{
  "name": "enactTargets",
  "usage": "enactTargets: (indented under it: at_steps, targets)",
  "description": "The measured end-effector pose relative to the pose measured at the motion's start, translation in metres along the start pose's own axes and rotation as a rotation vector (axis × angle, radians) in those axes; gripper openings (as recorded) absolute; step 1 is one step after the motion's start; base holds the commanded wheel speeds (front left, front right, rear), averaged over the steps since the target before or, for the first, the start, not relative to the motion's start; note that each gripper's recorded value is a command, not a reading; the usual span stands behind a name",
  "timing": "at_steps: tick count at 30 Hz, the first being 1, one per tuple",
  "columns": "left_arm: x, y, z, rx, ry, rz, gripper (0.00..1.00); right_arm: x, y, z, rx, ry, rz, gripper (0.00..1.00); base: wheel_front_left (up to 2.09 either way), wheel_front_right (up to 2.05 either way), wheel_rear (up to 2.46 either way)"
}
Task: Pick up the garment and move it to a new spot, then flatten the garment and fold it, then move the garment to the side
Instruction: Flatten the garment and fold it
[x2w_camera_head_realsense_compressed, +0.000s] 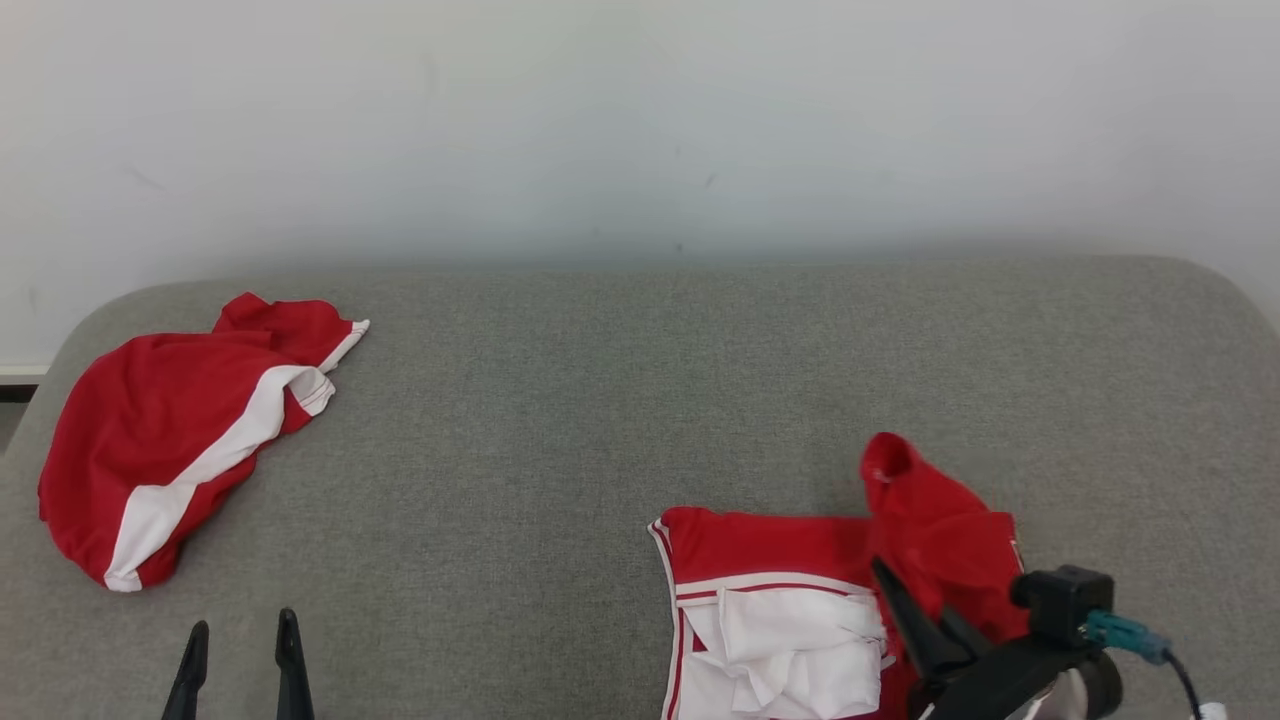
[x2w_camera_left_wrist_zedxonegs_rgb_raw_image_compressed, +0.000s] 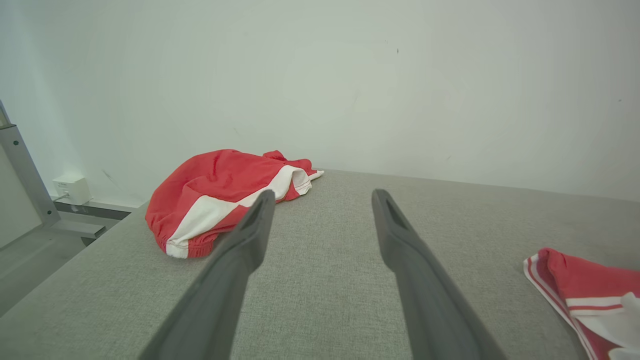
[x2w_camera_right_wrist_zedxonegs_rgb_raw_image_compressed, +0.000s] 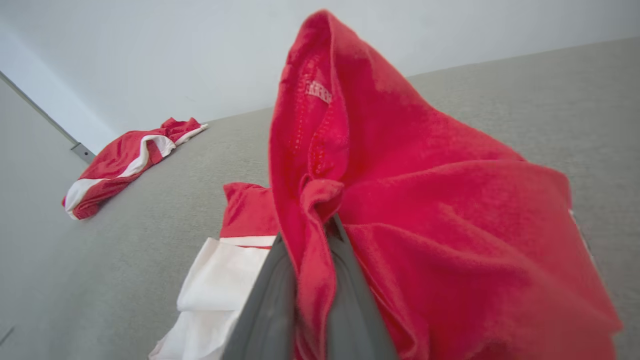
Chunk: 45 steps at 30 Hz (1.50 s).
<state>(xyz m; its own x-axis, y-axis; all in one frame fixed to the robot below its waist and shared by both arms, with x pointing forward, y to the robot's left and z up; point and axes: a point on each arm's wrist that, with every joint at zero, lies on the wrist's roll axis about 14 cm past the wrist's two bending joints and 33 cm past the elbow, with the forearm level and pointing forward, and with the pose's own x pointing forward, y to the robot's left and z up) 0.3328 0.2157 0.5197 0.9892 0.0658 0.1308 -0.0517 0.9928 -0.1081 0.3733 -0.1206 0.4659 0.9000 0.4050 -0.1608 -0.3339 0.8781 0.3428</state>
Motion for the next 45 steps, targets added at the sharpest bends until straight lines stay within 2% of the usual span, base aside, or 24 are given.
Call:
enactTargets:
  at_steps: [6,12,18,19,20,25,29,35,40,45]
  targets:
    - [-0.005,0.005,-0.003,-0.002,0.009,0.016,1.00,0.010,0.061,-0.014,0.043,0.027,0.141,0.00,0.00,0.00,0.00]
    - [-0.008,0.007,-0.002,-0.003,0.009,0.031,1.00,0.017,0.100,-0.027,0.098,0.052,0.209,0.00,0.00,0.00,0.00]
    - [-0.008,0.011,-0.002,-0.006,0.009,0.042,1.00,0.024,0.105,-0.045,0.094,0.091,0.197,0.00,0.00,0.00,0.00]
    - [-0.008,0.012,-0.003,-0.007,0.010,0.043,1.00,0.026,0.104,-0.047,0.095,0.092,0.190,0.44,0.00,0.00,0.00]
    - [-0.008,0.012,-0.002,-0.007,0.009,0.044,1.00,0.027,0.103,-0.048,0.090,0.090,0.186,0.99,0.00,0.00,0.00]
    - [-0.008,0.013,-0.001,-0.007,0.005,0.049,1.00,0.031,0.098,-0.045,0.067,0.054,0.172,1.00,0.00,0.00,0.00]
    - [-0.007,0.013,-0.001,-0.008,0.003,0.047,1.00,0.032,0.090,-0.021,0.054,-0.042,0.163,1.00,0.00,0.00,0.00]
    - [-0.002,0.008,0.002,-0.010,-0.007,0.031,1.00,0.024,0.048,0.024,0.017,-0.186,0.073,1.00,0.00,0.00,0.00]
    - [0.002,0.006,0.006,-0.008,-0.022,0.022,1.00,0.001,0.013,0.058,-0.009,-0.314,-0.034,1.00,0.00,0.00,0.00]
    - [0.005,0.001,0.009,-0.004,-0.032,0.015,1.00,-0.025,-0.010,0.061,-0.029,-0.360,-0.132,1.00,0.00,0.00,0.00]
